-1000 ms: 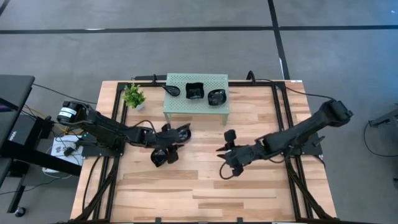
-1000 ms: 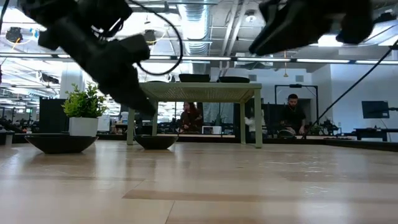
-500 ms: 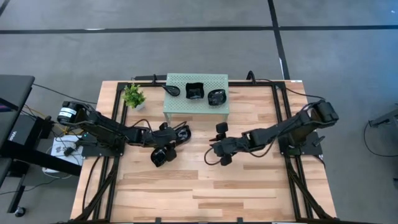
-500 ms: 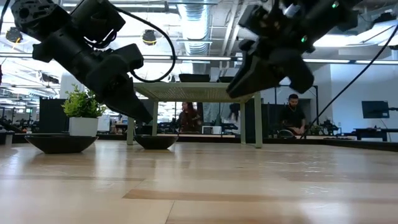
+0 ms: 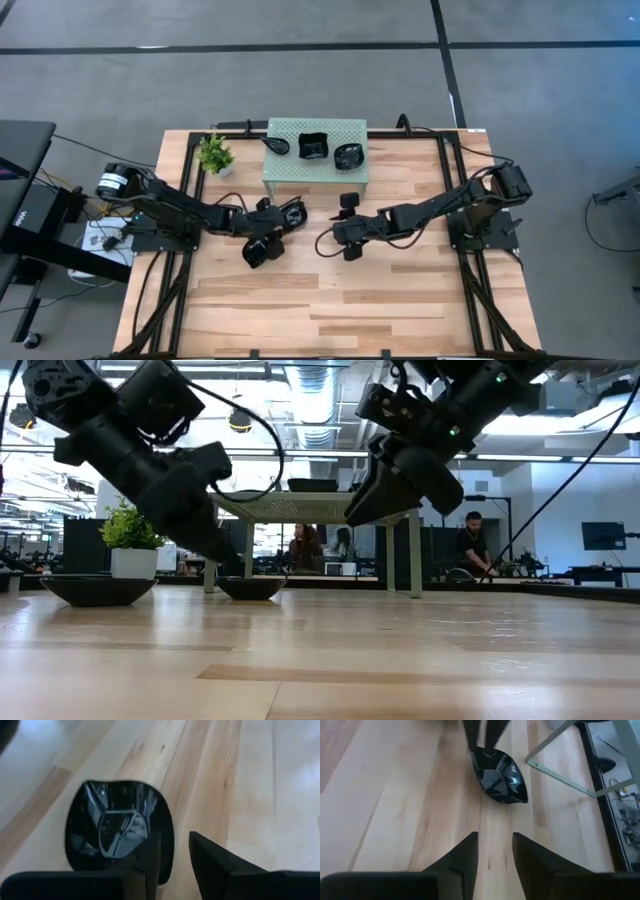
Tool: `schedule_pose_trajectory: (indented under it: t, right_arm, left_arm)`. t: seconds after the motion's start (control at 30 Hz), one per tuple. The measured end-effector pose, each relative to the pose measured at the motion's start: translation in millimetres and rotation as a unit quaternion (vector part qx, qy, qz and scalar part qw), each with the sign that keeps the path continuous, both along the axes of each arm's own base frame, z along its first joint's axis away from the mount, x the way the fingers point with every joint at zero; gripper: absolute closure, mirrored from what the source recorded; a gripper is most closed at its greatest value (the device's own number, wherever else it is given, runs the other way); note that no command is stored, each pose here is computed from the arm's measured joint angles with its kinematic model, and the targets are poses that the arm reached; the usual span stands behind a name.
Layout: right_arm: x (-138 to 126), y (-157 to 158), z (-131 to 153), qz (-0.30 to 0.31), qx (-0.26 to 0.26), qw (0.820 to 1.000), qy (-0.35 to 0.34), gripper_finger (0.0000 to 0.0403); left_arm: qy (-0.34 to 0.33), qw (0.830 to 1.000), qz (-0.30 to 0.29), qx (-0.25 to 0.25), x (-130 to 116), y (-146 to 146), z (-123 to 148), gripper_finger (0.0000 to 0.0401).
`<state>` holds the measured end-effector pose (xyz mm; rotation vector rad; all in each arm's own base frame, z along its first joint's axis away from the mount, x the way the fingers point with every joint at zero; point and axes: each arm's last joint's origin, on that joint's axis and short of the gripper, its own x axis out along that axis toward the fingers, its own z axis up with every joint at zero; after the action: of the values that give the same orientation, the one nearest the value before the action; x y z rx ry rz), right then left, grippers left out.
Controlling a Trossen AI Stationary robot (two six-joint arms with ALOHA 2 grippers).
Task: Pick & Place Mini shaped plates
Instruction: Stack the leaf shaped plate on top of the other leaf shaped plate on the shelf
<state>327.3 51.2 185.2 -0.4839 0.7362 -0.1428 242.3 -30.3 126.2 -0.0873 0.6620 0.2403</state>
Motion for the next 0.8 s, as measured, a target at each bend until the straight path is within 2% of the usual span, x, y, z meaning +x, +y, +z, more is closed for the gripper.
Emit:
schedule_pose_trajectory:
  t: [0.2,0.43,0.53,0.67,0.8]
  right_arm:
    - [0,0,0,-0.009,0.009,1.000,0.000,0.0240]
    - [0,0,0,-0.009,0.010,1.000,-0.001,0.0207]
    - [0,0,1,-0.009,0.010,1.000,-0.002,0.0204]
    - [0,1,1,-0.007,0.012,1.000,-0.002,0.0210]
    - [2,3,2,0.024,0.043,0.999,-0.008,0.0219]
  left_arm:
    - [0.041,0.999,-0.002,0.029,2,0,-18,0.0297]
    - [0.044,0.996,0.014,0.071,2,3,-21,0.0300]
    - [0.044,0.996,0.012,0.074,2,3,-21,0.0324]
    - [0.039,0.997,0.003,0.074,3,0,-20,0.0387]
    - [0.010,0.995,-0.077,0.065,7,-13,-15,0.0392]
